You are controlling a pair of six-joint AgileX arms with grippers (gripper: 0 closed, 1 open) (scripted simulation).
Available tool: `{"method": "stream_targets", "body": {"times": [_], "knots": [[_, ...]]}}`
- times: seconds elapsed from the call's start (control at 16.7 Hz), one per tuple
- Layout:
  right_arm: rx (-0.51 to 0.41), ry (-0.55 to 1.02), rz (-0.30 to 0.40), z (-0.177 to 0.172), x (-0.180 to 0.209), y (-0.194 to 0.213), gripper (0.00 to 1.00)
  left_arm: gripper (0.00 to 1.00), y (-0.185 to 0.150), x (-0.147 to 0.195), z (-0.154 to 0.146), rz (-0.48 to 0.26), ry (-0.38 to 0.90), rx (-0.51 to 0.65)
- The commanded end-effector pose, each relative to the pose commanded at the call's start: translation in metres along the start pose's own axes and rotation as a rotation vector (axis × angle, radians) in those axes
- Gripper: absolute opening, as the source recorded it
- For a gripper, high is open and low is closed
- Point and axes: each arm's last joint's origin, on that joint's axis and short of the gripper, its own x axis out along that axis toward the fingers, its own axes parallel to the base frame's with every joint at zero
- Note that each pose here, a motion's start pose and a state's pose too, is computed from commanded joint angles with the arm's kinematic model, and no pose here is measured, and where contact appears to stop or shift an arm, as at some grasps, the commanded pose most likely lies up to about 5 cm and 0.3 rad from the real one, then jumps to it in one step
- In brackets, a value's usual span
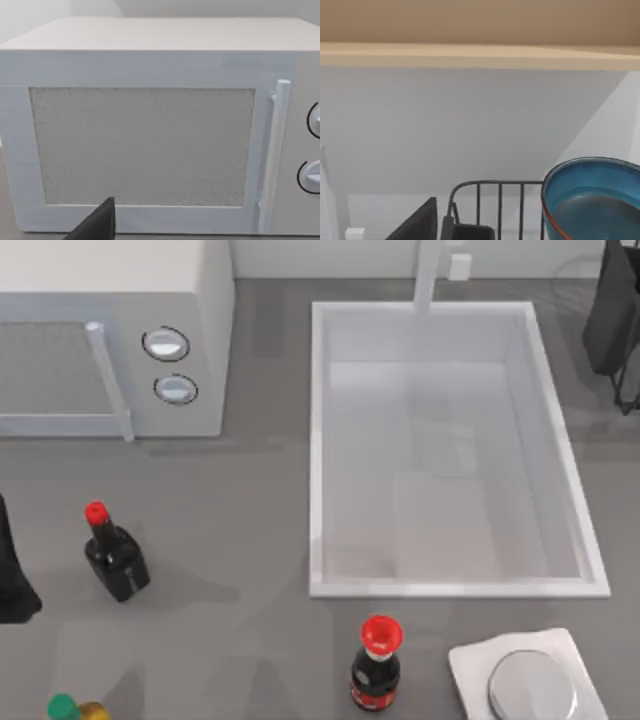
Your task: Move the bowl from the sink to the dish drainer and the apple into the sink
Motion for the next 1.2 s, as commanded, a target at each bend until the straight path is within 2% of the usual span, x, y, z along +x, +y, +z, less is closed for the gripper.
{"method": "stream_targets", "body": {"times": [0.24, 0.48, 0.78, 1.2], "knots": [[0.002, -0.027, -0.005, -0.019, -0.075, 0.021, 1.00, 1.00, 0.000, 0.000, 0.000, 0.000, 0.000, 0.000], [0.010, -0.018, -0.004, -0.064, -0.117, 0.030, 1.00, 1.00, 0.000, 0.000, 0.000, 0.000, 0.000, 0.000], [0.015, 0.042, 0.004, -0.110, -0.129, 0.035, 1.00, 1.00, 0.000, 0.000, 0.000, 0.000, 0.000, 0.000], [0.015, 0.049, 0.005, -0.113, -0.130, 0.036, 1.00, 1.00, 0.000, 0.000, 0.000, 0.000, 0.000, 0.000]]}}
